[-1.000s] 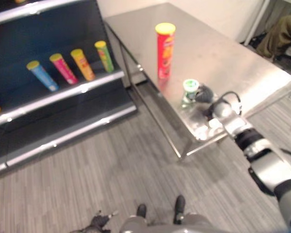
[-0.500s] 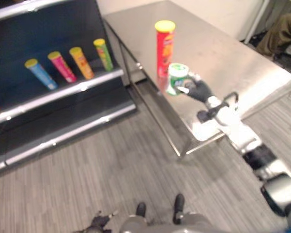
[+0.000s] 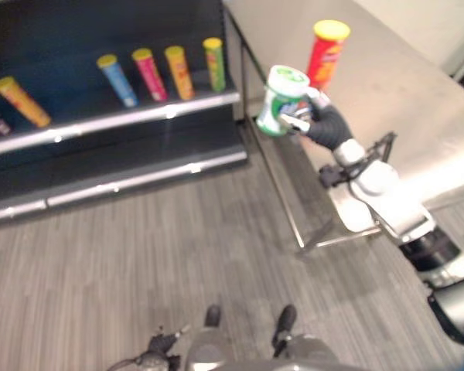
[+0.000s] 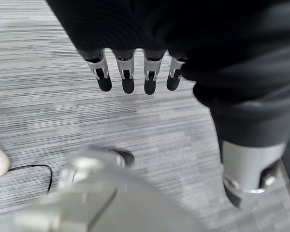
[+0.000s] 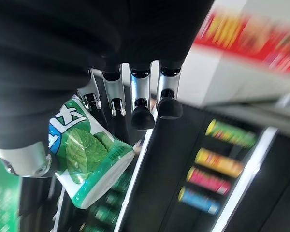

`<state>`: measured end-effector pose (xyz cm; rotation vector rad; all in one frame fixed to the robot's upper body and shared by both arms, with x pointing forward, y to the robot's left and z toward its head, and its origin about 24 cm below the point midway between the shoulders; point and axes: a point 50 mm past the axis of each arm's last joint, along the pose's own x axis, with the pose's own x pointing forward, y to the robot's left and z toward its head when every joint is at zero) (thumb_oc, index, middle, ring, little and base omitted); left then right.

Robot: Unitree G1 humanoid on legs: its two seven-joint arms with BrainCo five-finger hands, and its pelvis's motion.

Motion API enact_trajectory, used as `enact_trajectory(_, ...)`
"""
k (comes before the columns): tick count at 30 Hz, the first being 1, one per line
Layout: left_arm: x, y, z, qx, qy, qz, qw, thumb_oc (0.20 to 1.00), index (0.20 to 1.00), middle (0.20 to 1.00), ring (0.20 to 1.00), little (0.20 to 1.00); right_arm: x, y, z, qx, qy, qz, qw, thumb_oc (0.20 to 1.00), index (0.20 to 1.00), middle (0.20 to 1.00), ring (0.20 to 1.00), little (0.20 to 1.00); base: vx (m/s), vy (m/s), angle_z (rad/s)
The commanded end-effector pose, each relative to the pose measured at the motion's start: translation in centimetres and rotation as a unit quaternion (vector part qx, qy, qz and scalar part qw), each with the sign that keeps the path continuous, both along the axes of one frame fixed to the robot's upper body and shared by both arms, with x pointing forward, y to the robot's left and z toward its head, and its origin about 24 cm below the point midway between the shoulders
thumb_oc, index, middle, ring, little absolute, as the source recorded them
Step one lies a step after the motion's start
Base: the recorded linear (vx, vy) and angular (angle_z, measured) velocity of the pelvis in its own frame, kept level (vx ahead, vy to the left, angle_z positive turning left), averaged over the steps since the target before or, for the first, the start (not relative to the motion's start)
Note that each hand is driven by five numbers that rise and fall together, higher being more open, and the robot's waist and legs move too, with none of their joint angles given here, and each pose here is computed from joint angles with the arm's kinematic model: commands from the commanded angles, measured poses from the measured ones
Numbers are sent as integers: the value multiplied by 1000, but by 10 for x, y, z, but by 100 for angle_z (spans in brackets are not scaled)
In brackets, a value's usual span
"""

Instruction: Put the goods on the table back onto the shelves and tidy them up.

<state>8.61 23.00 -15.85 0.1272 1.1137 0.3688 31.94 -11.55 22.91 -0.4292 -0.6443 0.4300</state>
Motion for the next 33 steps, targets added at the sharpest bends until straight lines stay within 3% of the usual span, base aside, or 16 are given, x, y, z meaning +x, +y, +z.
enact_trajectory(1, 0, 17, 5, 22, -11, 8, 1000, 1000, 1000, 1000, 1000, 1000, 2, 9, 29, 2, -43, 23, 999, 200, 200, 200, 200, 200, -92, 194, 54)
enact_trajectory(7, -12, 12, 1, 15, 15, -24, 1000, 1000, 1000, 1000, 1000, 1000, 9, 5, 17, -33, -19, 3, 999, 200, 200, 200, 200, 200, -116, 297, 66)
enact_trajectory(11, -14, 26, 4, 44, 21, -26, 998, 1000, 1000, 1000, 1000, 1000, 18, 13, 29, -70, -32, 1, 997, 200, 200, 200, 200, 200, -255, 226, 14)
enact_trajectory(16, -27, 40, 5, 60, 41, -8, 997, 1000, 1000, 1000, 1000, 1000, 31, 19, 40, -76, -40, -20, 996, 200, 200, 200, 200, 200, -99, -58, 22)
enact_trajectory(23, -42, 32, 0, 45, 64, 13, 997, 1000, 1000, 1000, 1000, 1000, 39, 14, 43, -99, -45, -55, 992, 200, 200, 200, 200, 200, 28, -88, 15)
enact_trajectory(33, -30, 30, 3, 50, 37, -8, 998, 1000, 1000, 1000, 1000, 1000, 37, -4, 87, -117, -145, -128, 974, 200, 200, 200, 200, 200, -12, -79, 12)
